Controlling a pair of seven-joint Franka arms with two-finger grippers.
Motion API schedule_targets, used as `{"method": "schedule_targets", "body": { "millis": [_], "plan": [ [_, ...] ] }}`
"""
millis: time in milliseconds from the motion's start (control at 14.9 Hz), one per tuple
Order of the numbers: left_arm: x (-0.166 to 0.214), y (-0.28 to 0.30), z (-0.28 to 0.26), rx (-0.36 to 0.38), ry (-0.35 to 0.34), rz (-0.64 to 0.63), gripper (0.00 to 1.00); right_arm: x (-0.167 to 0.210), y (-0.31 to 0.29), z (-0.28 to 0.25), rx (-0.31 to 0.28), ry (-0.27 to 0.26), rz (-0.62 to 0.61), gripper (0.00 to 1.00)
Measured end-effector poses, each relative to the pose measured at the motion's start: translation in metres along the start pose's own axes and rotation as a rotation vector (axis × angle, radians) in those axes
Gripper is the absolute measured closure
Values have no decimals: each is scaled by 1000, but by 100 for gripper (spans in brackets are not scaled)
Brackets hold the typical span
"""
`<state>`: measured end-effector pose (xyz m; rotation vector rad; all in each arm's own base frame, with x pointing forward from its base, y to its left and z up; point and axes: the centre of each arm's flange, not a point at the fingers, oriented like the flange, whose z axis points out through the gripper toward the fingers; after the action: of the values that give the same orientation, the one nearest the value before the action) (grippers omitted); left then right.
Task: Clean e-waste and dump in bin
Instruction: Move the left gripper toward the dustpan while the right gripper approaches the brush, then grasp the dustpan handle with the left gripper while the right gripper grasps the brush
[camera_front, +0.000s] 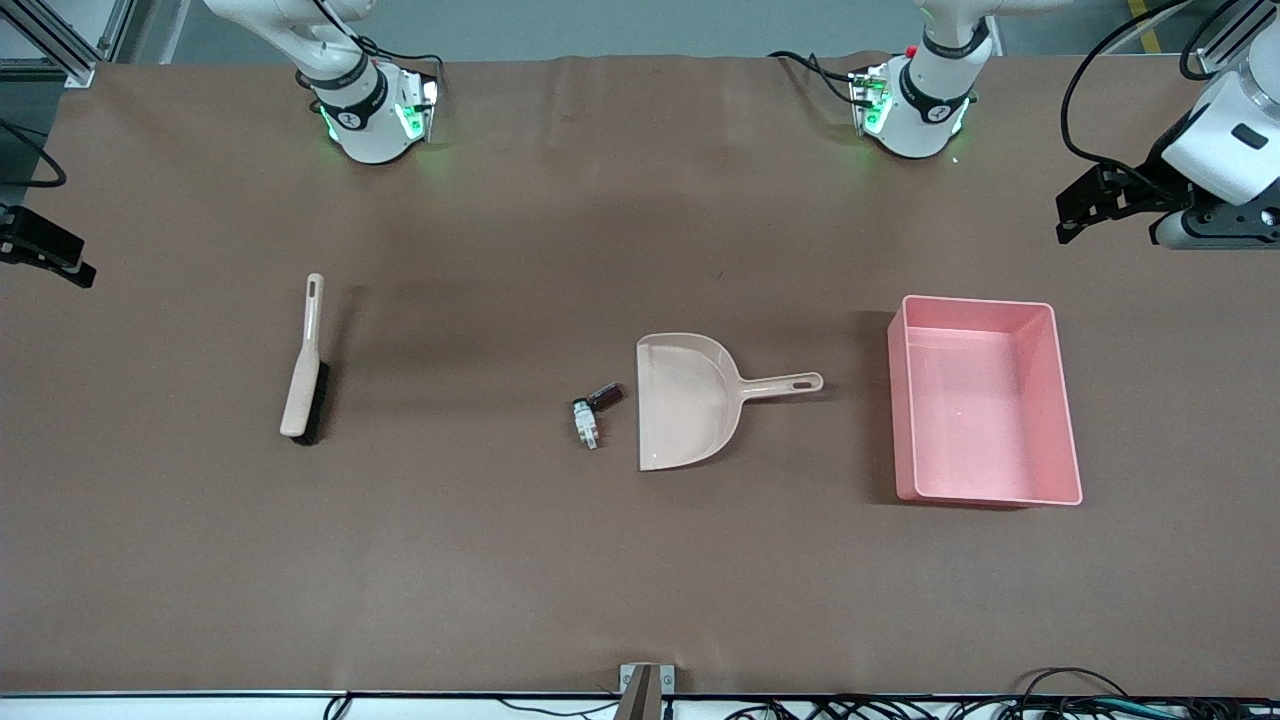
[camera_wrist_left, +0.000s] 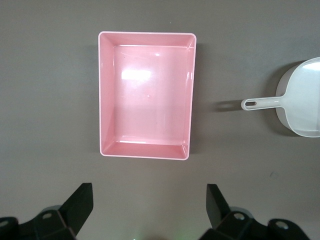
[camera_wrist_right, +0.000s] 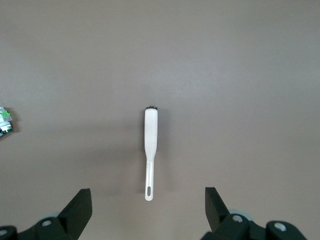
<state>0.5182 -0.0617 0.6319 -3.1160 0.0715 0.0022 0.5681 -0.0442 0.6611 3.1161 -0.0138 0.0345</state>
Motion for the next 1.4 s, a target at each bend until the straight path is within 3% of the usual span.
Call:
{"method": "schedule_targets", "body": {
  "millis": [468,669,870,1137,1405],
  "plan": [
    [0,0,-5,-1,10,0,0,0,-3,3,2,-11,-4,0],
    [3,0,-1,-1,3,2,0,-4,-8,30,46,-44,-8,0],
    [10,11,10,-2,-9,32,0,-25,-9,68,61,-25,-3,0],
    [30,73,45,-10,-20,211,0,-65,-13,122,70,-48,38,0],
    [51,153,100,-48,-6,393,0,-77,-16,171,70,-54,52,0]
  ]
}}
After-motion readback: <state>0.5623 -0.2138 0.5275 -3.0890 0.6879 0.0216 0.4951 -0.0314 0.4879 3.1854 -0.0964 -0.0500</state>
